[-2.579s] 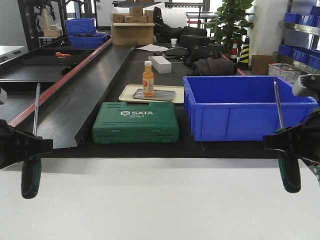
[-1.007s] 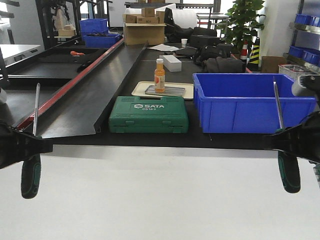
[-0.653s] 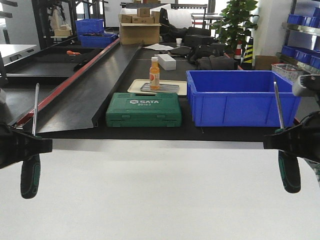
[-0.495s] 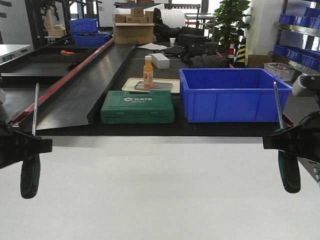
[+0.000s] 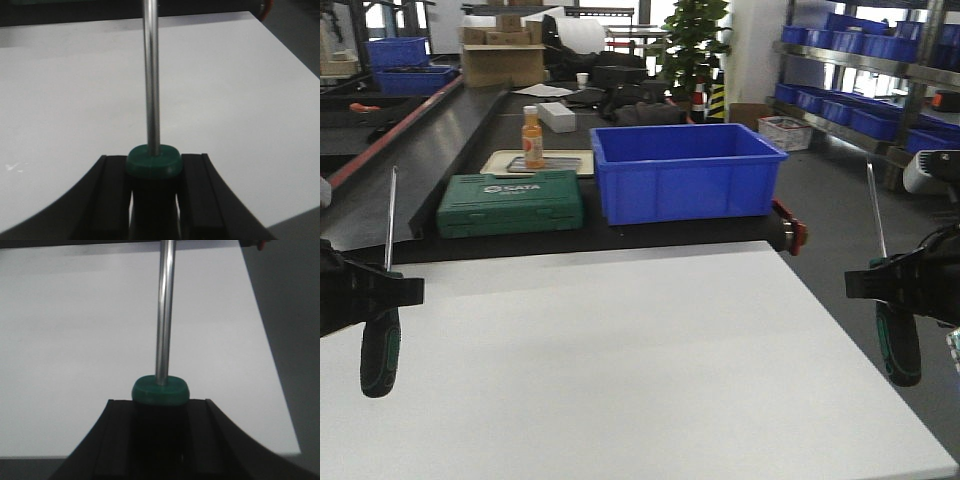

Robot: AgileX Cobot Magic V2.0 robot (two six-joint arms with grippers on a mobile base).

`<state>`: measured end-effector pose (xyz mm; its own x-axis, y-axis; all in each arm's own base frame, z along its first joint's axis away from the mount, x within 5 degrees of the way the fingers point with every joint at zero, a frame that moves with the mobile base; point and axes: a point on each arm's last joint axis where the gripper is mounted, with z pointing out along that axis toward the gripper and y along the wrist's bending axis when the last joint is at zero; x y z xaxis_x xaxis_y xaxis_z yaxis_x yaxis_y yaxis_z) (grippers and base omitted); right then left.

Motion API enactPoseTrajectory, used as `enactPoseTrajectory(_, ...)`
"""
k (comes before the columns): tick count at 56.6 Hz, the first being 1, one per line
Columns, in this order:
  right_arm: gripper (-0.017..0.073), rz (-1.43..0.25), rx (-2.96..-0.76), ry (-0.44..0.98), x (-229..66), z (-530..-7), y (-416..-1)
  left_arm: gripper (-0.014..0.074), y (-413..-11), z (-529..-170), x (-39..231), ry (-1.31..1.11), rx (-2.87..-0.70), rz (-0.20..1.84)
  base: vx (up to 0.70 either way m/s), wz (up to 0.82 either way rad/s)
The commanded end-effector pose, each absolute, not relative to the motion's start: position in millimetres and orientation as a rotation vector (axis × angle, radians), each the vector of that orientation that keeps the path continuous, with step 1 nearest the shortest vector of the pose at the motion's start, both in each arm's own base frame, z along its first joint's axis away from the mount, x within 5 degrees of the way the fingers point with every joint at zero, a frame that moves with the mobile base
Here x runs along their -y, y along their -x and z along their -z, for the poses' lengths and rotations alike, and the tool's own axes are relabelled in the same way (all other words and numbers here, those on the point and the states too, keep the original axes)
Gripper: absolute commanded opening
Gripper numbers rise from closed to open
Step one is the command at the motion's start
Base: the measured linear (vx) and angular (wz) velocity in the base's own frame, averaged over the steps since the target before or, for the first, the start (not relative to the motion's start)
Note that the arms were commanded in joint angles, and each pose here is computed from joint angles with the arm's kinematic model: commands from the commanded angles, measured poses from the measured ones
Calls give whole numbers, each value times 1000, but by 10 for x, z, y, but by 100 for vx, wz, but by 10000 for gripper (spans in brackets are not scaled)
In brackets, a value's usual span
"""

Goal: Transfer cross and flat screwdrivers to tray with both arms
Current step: 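Drive the base away from the table holding both screwdrivers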

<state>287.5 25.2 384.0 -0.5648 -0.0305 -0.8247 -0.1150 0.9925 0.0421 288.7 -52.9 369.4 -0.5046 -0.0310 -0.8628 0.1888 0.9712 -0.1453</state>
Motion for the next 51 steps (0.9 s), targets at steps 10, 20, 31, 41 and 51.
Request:
enactPoseTrajectory(10,-8,-110,-2034,91,-243,-4083,-2826,-3,-2838,-3949,525,-85,-1941,283,-20,-61)
enactPoseTrajectory(20,-8,-110,-2034,91,-243,-4083,-2826,-3,-2838,-3949,525,-85,-1941,283,-18,-69)
enactPoseTrajectory(31,-8,-111,-2036,91,-243,-4081,-2825,-3,-2838,-3949,525,-85,-1941,283,-16,-66)
enactPoseTrajectory(41,-8,-111,-2048,92,-243,-4072,-2820,-3,-2838,-3949,525,-85,-1941,283,-13,-61)
enactPoseTrajectory(51,-8,-114,-2070,94,-245,-4054,-2810,-3,-2838,-3949,525,-85,-1941,283,-8,-55)
